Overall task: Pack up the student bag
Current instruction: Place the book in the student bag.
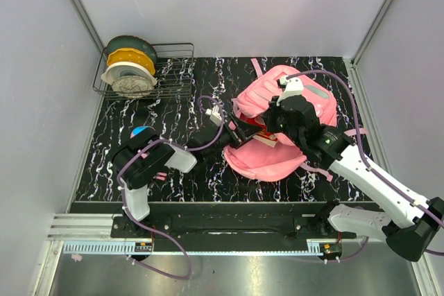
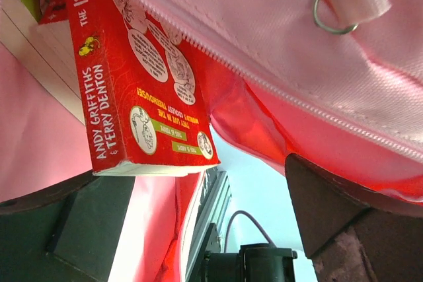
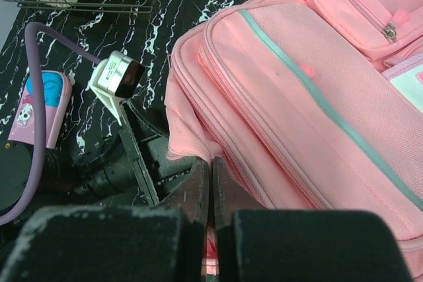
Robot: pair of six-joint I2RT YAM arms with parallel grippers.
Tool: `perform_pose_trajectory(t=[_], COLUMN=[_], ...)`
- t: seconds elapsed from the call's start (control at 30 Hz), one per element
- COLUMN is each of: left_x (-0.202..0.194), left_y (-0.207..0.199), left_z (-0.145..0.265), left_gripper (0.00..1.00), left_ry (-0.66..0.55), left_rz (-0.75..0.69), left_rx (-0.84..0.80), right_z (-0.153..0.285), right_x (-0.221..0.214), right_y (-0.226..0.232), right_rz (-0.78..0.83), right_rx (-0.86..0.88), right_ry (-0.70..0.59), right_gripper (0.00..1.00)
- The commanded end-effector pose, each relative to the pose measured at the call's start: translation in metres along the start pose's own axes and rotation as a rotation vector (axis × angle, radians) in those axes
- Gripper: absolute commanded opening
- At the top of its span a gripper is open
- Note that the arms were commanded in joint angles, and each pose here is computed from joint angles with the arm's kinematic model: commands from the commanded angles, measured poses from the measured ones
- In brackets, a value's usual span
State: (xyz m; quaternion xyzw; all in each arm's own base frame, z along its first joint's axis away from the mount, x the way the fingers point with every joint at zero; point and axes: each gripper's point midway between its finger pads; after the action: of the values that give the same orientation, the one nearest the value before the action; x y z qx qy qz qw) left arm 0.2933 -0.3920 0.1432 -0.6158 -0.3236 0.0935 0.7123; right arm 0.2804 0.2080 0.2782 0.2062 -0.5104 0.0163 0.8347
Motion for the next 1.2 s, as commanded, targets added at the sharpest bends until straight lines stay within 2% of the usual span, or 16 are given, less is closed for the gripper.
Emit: perform_pose_trajectory(t=[0.0, 0.1, 0.2, 0.3, 0.37, 0.6, 0.7, 0.93, 0.97, 1.17], left_x=[0.002, -0.001, -0.003, -0.003, -0.004, -0.038, -0.043, -0.030, -0.024, 0.001], left_y=[-0.035, -0.053, -0.064, -0.056, -0.054, -0.005, -0.003, -0.027, -0.044, -0.062], left_z=[-0.009, -0.033, -0.061, -0.079, -0.077, -0.017, -0.007, 0.018, 0.027, 0.083], left_gripper=[0.99, 0.99, 0.97, 0.99, 0.99, 0.99, 0.99, 0.99, 0.99, 0.99], left_ry=[0.007, 0.046, 0.088, 0.119, 0.130, 0.151, 0.149, 0.092, 0.073, -0.011], left_rz=[-0.058, -0.058, -0.087, -0.098, -0.080, -0.077, -0.083, -0.153, -0.205, -0.408], left_rx=[-0.126, -0.201, -0.209, -0.162, -0.163, -0.017, -0.009, -0.041, -0.069, 0.047], right_z=[0.009, 0.012, 0.013, 0.014, 0.016, 0.015, 0.012, 0.008, 0.006, 0.001], right_x=[0.062, 0.063, 0.061, 0.061, 0.061, 0.064, 0.065, 0.059, 0.056, 0.028], right_y=[0.014, 0.018, 0.017, 0.019, 0.018, 0.015, 0.015, 0.014, 0.012, -0.002], right_rz=[-0.072, -0.088, -0.093, -0.097, -0.101, -0.084, -0.079, -0.066, -0.061, -0.087], right_rx=[0.018, 0.044, 0.044, 0.056, 0.054, 0.034, 0.026, 0.025, 0.018, -0.023], right_ry=[-0.198, -0.201, -0.198, -0.196, -0.198, -0.210, -0.213, -0.196, -0.191, -0.146], right_gripper=[0.00, 0.00, 0.00, 0.00, 0.00, 0.00, 0.00, 0.00, 0.00, 0.00])
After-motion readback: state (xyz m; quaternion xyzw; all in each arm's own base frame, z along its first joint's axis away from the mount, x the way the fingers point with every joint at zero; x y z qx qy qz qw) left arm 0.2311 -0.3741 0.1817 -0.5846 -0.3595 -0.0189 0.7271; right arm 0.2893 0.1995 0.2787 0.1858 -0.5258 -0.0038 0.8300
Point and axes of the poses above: each gripper's point midway between its finger pads, its own z axis back along the fingers, its own y axis along the line the jaws close on, x = y × z, and after that the axes turned 4 degrees about -z, right-handed
